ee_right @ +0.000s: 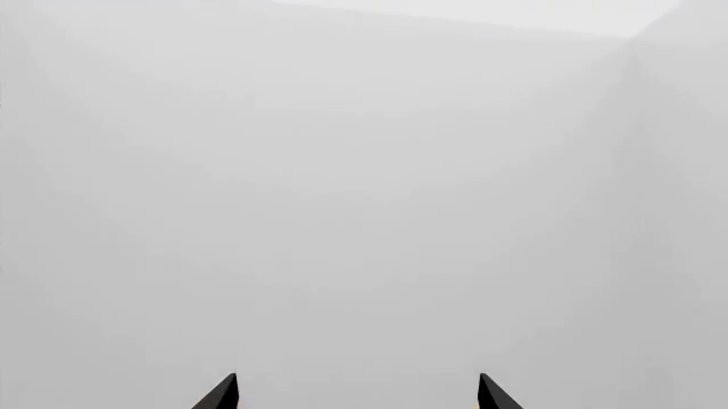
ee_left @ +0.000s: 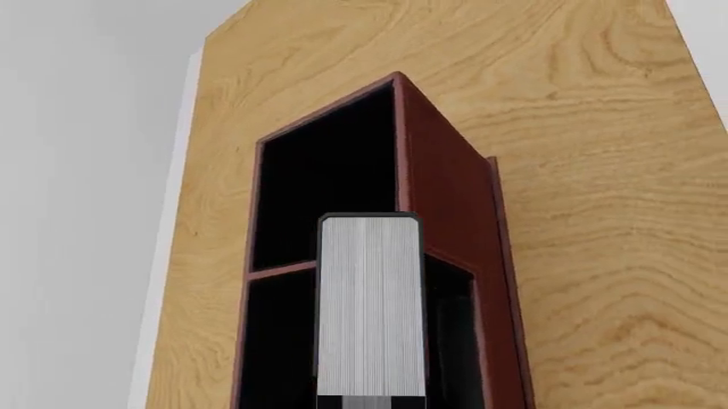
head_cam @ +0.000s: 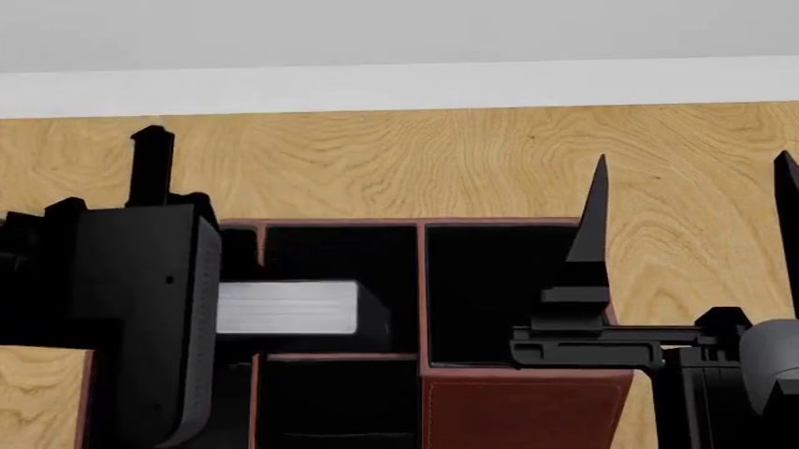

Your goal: Pick up the book and place it in the back compartment of the caddy.

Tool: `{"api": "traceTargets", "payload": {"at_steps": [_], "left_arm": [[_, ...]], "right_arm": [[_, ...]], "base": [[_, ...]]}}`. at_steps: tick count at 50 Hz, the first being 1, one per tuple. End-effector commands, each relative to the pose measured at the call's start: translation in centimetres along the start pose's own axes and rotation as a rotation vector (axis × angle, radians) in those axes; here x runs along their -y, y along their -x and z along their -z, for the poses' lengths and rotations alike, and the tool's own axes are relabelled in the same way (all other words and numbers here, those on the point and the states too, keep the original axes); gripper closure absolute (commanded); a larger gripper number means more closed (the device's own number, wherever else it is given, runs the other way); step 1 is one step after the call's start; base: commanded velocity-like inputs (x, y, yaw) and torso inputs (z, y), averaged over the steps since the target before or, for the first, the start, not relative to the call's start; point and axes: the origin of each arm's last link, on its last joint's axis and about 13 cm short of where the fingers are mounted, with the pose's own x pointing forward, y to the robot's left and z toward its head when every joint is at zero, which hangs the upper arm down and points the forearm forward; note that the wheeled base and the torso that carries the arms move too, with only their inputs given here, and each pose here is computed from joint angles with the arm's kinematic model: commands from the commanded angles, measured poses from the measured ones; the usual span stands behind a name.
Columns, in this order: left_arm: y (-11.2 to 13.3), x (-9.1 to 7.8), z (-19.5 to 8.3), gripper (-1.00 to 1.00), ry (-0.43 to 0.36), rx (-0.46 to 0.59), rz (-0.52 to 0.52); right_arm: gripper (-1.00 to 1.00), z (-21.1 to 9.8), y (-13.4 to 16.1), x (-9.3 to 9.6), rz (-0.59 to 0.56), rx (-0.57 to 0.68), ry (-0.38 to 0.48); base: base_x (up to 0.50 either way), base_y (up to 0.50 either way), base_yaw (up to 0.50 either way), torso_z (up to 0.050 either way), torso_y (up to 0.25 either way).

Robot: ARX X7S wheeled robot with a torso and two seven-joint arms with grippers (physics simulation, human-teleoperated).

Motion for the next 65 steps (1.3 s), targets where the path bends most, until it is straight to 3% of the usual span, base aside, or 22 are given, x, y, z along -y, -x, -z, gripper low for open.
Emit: {"api": "traceTargets", "payload": {"at_steps": [1, 65], "left_arm": [[0.1, 0.0, -0.7, 1.0, -0.008, 0.004, -0.045], [-2.9, 1.3, -0.7, 1.0, -0.01, -0.066, -0.026]], "right_arm": [[-1.0, 0.5, -0.1, 0.1, -0.007, 0.001, -0.007], [-1.0, 1.7, 0.1, 0.4, -0.025, 0.017, -0.055]], "base": [[0.0, 0.0, 0.0, 0.0, 0.0], [0.0, 0.0, 0.0, 0.0, 0.001]]}}
